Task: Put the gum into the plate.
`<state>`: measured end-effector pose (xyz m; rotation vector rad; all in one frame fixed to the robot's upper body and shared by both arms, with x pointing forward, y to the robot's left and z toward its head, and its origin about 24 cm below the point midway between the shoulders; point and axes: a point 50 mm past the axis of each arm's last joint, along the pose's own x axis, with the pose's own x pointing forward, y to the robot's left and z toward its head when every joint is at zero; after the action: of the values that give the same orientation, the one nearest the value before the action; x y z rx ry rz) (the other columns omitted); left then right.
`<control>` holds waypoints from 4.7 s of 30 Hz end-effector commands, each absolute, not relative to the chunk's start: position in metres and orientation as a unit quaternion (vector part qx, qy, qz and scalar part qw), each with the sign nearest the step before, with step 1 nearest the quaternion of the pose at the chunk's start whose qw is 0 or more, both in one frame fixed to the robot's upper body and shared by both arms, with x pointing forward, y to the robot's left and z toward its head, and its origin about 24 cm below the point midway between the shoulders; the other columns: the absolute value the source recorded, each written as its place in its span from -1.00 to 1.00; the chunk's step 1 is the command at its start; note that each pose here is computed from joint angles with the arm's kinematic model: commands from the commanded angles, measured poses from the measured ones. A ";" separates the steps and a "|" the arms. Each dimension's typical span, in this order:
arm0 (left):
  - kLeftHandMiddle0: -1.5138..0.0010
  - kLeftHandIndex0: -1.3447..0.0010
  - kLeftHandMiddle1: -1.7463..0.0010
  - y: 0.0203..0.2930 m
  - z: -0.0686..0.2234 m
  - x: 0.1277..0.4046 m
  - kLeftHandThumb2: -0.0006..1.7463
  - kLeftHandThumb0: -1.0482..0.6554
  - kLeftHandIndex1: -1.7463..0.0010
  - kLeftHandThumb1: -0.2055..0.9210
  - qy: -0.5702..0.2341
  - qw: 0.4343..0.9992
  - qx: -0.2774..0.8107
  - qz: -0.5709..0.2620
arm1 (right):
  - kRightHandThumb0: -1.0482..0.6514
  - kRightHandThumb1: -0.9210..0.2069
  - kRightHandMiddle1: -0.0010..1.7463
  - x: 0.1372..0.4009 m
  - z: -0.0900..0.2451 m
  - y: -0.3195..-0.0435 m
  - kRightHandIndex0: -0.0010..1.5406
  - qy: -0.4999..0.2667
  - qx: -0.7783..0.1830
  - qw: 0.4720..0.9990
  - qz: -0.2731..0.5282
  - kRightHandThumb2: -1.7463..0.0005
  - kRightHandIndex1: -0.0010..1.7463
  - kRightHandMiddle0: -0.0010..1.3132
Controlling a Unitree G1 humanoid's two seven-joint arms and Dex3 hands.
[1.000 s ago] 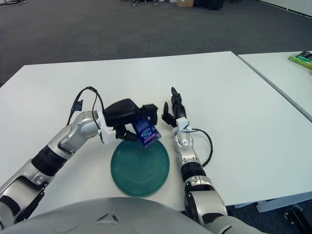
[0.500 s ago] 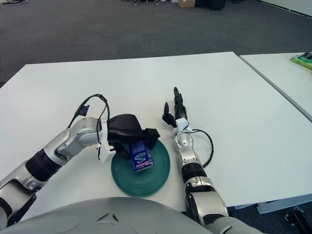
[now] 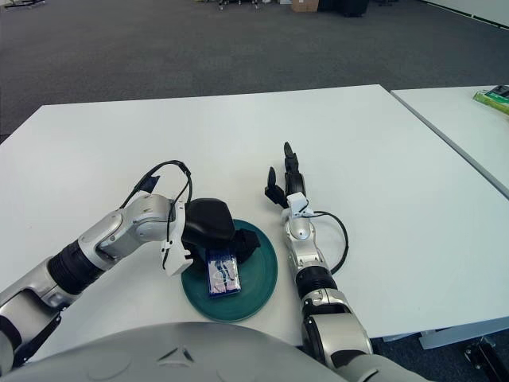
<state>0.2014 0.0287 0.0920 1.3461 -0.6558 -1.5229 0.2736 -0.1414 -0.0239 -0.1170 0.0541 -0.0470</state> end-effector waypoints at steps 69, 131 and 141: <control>1.00 1.00 1.00 0.060 0.097 0.236 -0.09 -1.00 1.00 1.00 -0.334 0.545 0.526 -0.562 | -0.65 -1.00 -0.55 0.207 -0.103 -0.159 -0.76 0.232 -0.009 0.971 -0.053 -0.07 -0.98 -1.00; 1.00 1.00 1.00 0.140 -0.041 0.150 0.37 -1.00 1.00 1.00 0.153 0.982 -0.097 0.049 | -0.67 -1.00 -0.76 0.180 -0.115 -0.169 -0.71 0.275 -0.031 0.961 -0.005 -0.03 -0.99 -1.00; 1.00 0.98 1.00 0.143 -0.080 0.143 0.29 -0.98 0.99 1.00 0.199 0.977 -0.052 0.058 | -0.66 -1.00 -0.81 0.166 -0.114 -0.166 -0.80 0.265 -0.035 0.964 -0.002 -0.03 -1.00 -1.00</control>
<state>0.1738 0.1352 -0.0264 -0.1998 0.1243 0.0669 0.2765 -0.1506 -0.0232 -0.0711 0.0413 0.0466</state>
